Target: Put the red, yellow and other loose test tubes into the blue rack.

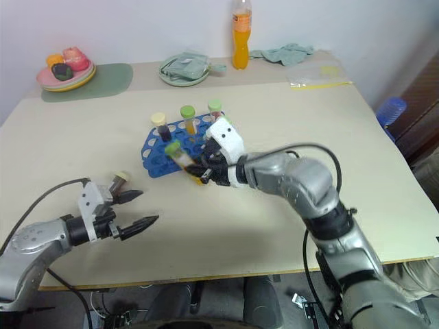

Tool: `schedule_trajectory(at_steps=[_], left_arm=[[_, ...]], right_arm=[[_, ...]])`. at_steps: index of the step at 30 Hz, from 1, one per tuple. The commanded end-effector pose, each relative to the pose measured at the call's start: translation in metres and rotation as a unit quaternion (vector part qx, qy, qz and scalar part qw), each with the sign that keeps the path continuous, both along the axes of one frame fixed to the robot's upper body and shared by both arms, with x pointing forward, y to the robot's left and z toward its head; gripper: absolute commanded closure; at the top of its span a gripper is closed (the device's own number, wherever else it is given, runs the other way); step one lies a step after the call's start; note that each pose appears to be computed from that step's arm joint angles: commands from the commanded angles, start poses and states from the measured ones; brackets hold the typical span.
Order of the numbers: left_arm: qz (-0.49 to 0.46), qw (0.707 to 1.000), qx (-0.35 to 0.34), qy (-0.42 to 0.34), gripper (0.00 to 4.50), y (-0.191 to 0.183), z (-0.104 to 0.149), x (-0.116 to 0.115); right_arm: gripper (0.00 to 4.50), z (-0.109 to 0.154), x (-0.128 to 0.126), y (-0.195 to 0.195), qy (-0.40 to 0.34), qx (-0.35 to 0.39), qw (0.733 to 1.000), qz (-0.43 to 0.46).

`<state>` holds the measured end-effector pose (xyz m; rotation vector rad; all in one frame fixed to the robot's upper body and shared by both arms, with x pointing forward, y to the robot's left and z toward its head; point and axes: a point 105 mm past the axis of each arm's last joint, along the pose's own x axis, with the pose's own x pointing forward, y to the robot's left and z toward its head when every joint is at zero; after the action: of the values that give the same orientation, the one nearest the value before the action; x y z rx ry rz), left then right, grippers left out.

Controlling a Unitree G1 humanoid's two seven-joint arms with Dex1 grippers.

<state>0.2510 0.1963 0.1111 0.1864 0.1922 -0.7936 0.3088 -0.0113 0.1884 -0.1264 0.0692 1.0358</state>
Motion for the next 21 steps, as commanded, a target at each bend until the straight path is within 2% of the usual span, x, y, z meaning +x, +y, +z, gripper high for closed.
schedule_trajectory(at_steps=[1,5,10,21], left_arm=[[0.024,0.999,-0.036,-0.031,0.00,0.003,0.018,0.010],[0.035,0.998,-0.030,-0.032,0.00,0.009,0.017,0.015],[0.042,0.998,-0.036,-0.042,0.00,0.011,0.021,0.020],[0.036,0.997,-0.048,-0.047,0.00,0.003,0.025,0.016]], right_arm=[[3.86,0.030,0.017,0.009,-0.106,0.106,0.986,-0.072],[3.86,0.031,0.031,0.021,-0.156,0.151,0.970,-0.111],[3.86,0.012,0.055,0.030,-0.149,0.164,0.965,-0.140],[3.86,-0.010,0.063,0.024,-0.136,0.160,0.967,-0.147]])
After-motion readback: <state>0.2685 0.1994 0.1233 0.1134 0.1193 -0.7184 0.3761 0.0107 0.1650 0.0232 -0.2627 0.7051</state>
